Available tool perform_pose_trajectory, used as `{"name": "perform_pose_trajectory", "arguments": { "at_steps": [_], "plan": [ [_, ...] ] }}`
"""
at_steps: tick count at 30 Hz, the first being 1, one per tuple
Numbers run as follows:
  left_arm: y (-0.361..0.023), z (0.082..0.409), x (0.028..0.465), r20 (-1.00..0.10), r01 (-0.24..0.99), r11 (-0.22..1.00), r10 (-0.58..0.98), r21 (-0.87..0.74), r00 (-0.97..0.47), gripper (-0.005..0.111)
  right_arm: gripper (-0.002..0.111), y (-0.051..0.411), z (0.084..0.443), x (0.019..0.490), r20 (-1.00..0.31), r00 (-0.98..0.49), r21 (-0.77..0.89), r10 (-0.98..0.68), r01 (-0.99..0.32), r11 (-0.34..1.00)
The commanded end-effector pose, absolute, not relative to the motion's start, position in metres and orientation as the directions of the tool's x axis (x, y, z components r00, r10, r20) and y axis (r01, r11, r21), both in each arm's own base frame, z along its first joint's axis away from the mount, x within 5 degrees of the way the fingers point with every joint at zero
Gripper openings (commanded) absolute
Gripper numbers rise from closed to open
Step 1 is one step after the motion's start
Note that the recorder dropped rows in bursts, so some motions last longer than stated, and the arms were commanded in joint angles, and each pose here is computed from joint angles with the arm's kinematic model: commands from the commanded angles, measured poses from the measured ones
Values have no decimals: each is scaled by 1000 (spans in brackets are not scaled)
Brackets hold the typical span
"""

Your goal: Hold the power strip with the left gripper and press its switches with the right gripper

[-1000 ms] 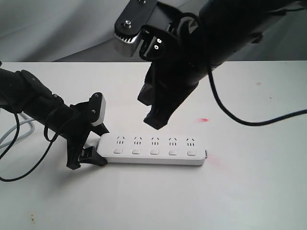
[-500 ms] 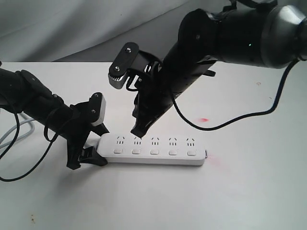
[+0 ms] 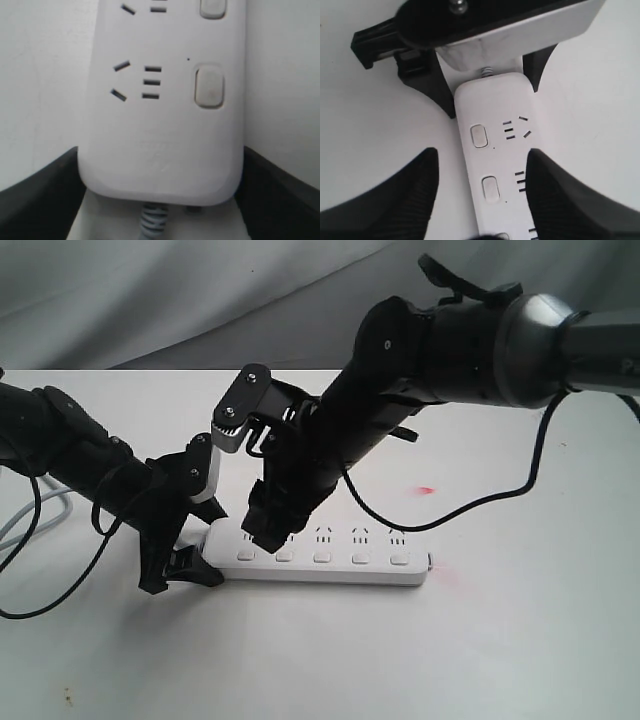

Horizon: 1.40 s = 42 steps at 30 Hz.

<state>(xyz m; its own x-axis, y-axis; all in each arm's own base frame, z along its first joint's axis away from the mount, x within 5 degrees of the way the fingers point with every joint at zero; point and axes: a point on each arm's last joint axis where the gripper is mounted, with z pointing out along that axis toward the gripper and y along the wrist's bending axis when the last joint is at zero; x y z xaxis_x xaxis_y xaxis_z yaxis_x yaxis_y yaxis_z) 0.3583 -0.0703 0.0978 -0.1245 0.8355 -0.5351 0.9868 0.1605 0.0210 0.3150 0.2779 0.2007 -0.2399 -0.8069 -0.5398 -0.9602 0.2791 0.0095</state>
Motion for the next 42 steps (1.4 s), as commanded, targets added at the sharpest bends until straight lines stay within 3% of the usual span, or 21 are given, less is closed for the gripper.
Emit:
{"name": "perform_pose_trajectory", "arguments": {
  "at_steps": [1, 8, 18, 42],
  "plan": [
    [-71, 95, 359, -523, 988, 153, 845, 31, -115, 55, 53, 280, 199, 321, -569, -245, -14, -785, -952, 306],
    [-71, 95, 359, -523, 988, 153, 845, 31, -115, 55, 53, 289, 185, 331, -626, -307, 16, -717, -924, 381],
    [-71, 95, 359, -523, 988, 153, 845, 31, -115, 55, 53, 293, 160, 336, -619, -150, -80, -771, -964, 252],
    [-71, 95, 359, -523, 988, 153, 845, 31, -115, 55, 53, 295, 142, 338, -610, -141, -79, -780, -968, 237]
  ]
}}
